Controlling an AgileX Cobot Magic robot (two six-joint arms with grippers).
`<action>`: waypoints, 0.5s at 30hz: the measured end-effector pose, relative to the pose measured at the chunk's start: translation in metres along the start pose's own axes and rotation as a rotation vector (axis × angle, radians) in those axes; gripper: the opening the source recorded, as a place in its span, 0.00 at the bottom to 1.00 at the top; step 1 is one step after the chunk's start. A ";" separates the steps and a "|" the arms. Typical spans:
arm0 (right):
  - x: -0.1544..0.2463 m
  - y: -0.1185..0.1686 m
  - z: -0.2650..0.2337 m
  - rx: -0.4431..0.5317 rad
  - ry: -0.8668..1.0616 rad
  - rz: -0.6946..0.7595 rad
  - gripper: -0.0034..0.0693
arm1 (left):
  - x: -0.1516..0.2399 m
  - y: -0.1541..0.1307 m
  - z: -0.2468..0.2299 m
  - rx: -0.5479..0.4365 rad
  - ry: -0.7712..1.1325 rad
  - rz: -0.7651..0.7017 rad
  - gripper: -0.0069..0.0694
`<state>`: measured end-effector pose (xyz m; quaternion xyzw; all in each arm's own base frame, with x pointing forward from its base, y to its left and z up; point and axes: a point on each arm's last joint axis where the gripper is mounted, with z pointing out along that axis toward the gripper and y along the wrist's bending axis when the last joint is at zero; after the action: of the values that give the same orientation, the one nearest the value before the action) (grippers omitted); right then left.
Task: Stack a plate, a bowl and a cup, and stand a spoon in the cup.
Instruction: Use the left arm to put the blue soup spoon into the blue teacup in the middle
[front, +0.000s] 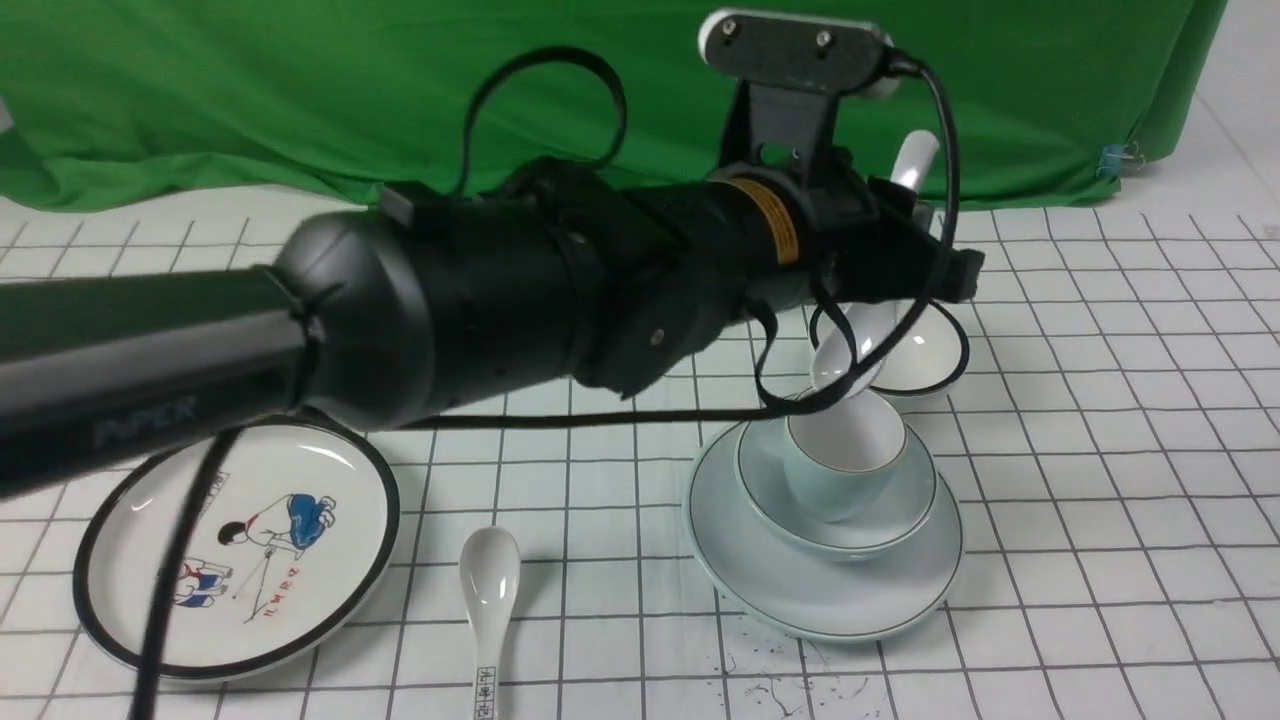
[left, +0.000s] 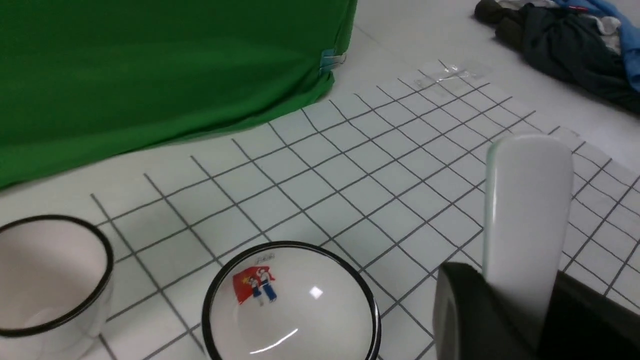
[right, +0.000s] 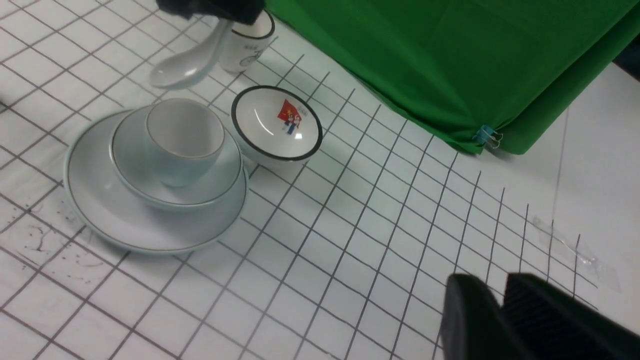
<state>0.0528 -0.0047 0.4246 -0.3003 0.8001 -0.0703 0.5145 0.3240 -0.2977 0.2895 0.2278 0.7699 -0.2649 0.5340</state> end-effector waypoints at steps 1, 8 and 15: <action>0.000 0.000 0.000 0.000 0.000 0.000 0.24 | 0.005 -0.001 0.005 0.006 0.001 0.012 0.19; 0.000 0.000 0.000 0.001 -0.001 0.003 0.25 | 0.033 0.002 0.028 0.014 0.025 0.035 0.19; 0.000 0.000 0.000 0.001 -0.001 0.003 0.26 | 0.050 0.004 0.041 0.023 0.034 0.059 0.19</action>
<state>0.0528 -0.0047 0.4246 -0.2986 0.8004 -0.0697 0.5151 0.3390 -0.3181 0.2294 0.2611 0.7688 -0.2539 0.5257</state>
